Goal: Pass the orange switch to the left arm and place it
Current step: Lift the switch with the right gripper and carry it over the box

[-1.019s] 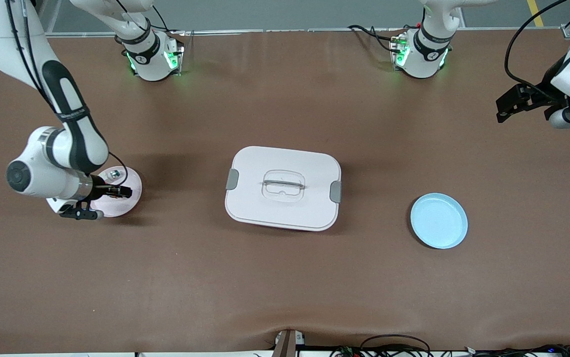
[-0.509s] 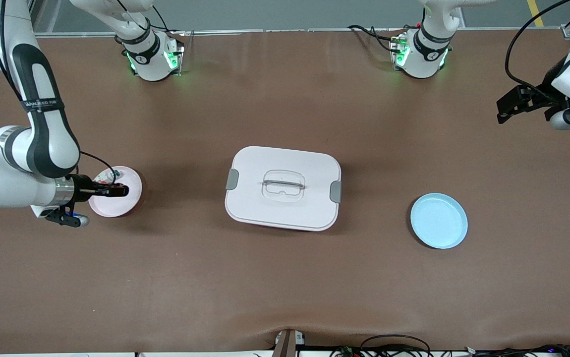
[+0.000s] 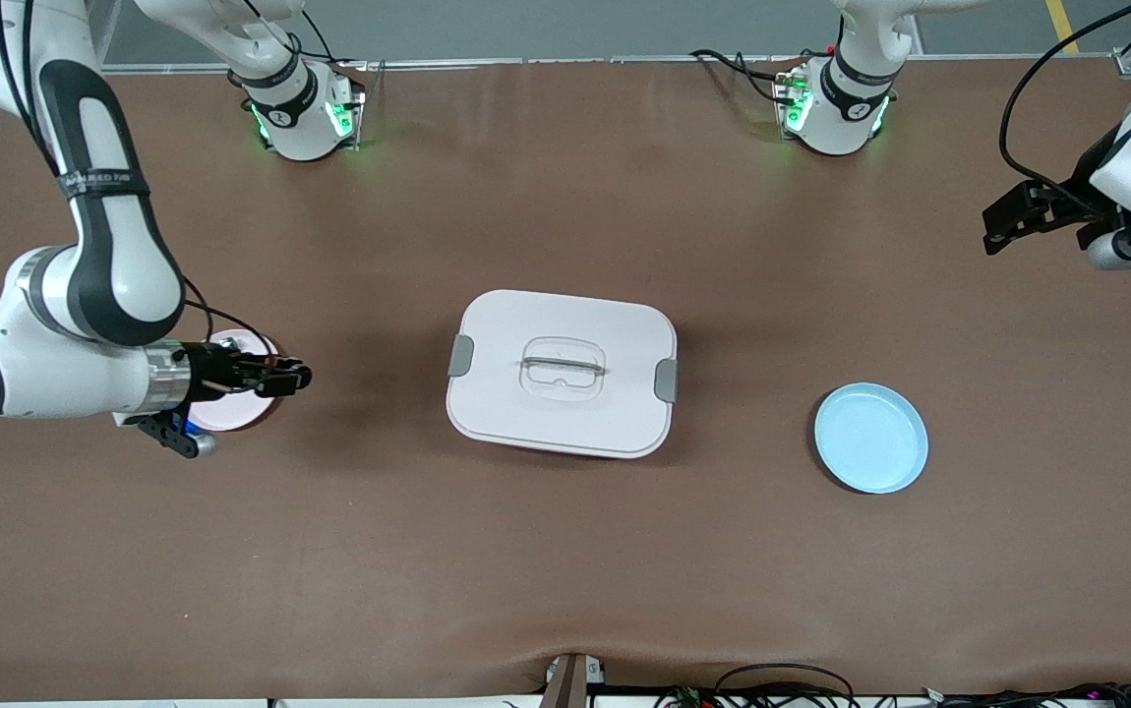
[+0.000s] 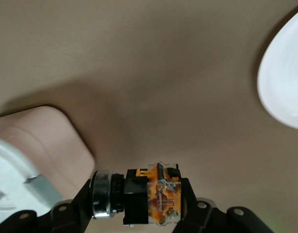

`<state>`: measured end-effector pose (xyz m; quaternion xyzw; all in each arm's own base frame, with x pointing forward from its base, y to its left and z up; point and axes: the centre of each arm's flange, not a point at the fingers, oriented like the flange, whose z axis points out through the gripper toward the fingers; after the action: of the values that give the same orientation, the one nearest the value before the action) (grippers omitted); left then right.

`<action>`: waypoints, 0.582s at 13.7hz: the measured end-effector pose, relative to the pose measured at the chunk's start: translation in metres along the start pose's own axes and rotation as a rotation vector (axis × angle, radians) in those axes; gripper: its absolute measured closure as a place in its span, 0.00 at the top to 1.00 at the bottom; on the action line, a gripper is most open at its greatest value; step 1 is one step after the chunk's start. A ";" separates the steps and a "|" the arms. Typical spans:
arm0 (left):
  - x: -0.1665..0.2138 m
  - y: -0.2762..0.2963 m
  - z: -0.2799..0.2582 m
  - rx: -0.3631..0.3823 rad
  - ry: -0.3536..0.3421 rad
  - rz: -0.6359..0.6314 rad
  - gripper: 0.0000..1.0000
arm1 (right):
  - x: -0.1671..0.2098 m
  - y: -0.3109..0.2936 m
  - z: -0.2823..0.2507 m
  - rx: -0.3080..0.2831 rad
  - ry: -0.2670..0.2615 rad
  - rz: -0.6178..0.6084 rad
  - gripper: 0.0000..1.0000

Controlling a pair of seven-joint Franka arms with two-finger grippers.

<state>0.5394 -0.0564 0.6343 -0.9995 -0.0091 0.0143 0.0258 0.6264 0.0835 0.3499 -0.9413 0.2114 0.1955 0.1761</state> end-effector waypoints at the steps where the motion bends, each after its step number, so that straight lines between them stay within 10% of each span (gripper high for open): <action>1: 0.000 0.000 0.000 0.000 0.000 0.000 1.00 | -0.013 -0.023 -0.003 0.009 0.001 0.033 0.72; 8: -0.002 0.013 -0.002 -0.045 -0.002 0.018 1.00 | -0.091 -0.149 -0.019 0.115 -0.016 0.294 0.72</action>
<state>0.5376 -0.0696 0.6358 -0.9999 -0.0005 0.0154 0.0034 0.6251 0.2321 0.4433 -0.8871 0.3562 0.2142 0.2008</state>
